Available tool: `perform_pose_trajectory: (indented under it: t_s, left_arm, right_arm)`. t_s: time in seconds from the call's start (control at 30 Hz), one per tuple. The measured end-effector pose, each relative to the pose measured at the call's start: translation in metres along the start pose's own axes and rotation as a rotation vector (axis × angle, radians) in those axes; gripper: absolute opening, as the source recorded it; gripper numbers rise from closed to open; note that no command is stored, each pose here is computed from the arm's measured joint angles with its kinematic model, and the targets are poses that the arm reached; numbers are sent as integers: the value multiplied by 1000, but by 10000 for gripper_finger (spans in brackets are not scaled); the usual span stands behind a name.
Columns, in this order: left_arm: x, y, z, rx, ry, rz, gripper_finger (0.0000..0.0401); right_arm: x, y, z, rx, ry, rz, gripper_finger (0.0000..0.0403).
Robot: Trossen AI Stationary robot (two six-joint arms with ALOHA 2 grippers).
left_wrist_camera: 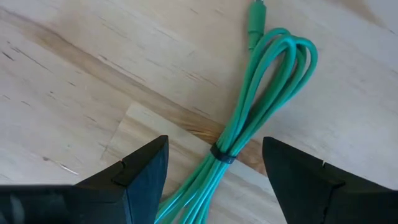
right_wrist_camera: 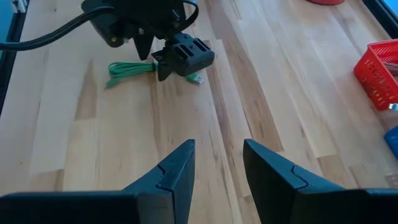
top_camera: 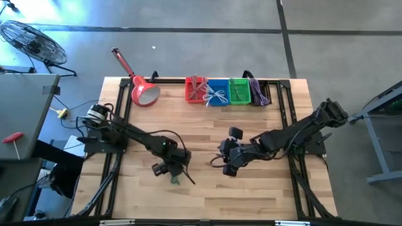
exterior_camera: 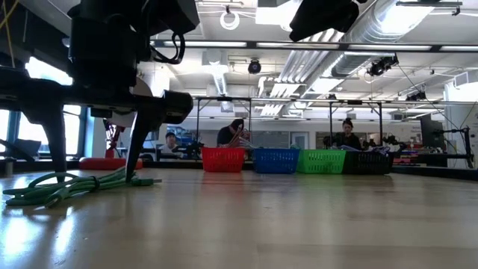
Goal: Pick & Place USB Port
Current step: Put the green charger cable into the green bin
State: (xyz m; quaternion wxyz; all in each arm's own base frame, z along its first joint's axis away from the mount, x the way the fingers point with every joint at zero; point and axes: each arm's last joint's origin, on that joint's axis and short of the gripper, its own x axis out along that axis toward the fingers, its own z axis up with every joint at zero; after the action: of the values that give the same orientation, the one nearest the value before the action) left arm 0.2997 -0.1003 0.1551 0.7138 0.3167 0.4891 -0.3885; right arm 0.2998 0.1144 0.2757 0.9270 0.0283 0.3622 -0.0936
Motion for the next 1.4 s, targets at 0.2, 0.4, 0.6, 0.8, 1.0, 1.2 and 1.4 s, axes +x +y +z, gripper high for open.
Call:
perform_pose_trajectory:
  t_s: [0.2, 0.4, 0.6, 0.8, 1.0, 1.2, 1.4]
  left_arm:
    - [0, 0, 0, 1, -3, -1, 253]
    - [4, 0, 0, 25, 0, -9, 253]
    - [19, 2, -3, 65, 23, -49, 253]
    - [22, 4, -5, 63, 25, -50, 194]
    - [21, 11, -9, 38, 2, -53, 29]
    - [21, 13, -13, 20, -9, -65, 16]
    - [18, 15, -13, 4, 30, -33, 11]
  right_arm:
    - [0, 0, 1, 4, -7, 2, 129]
    - [0, 0, 1, 26, -5, 6, 129]
    - [0, 1, 1, 30, -10, 12, 129]
    - [0, 1, 1, 30, -11, 12, 129]
    - [0, 1, 1, 30, -11, 12, 129]
    - [0, 1, 1, 30, -9, 15, 129]
    - [0, 1, 1, 30, -9, 15, 129]
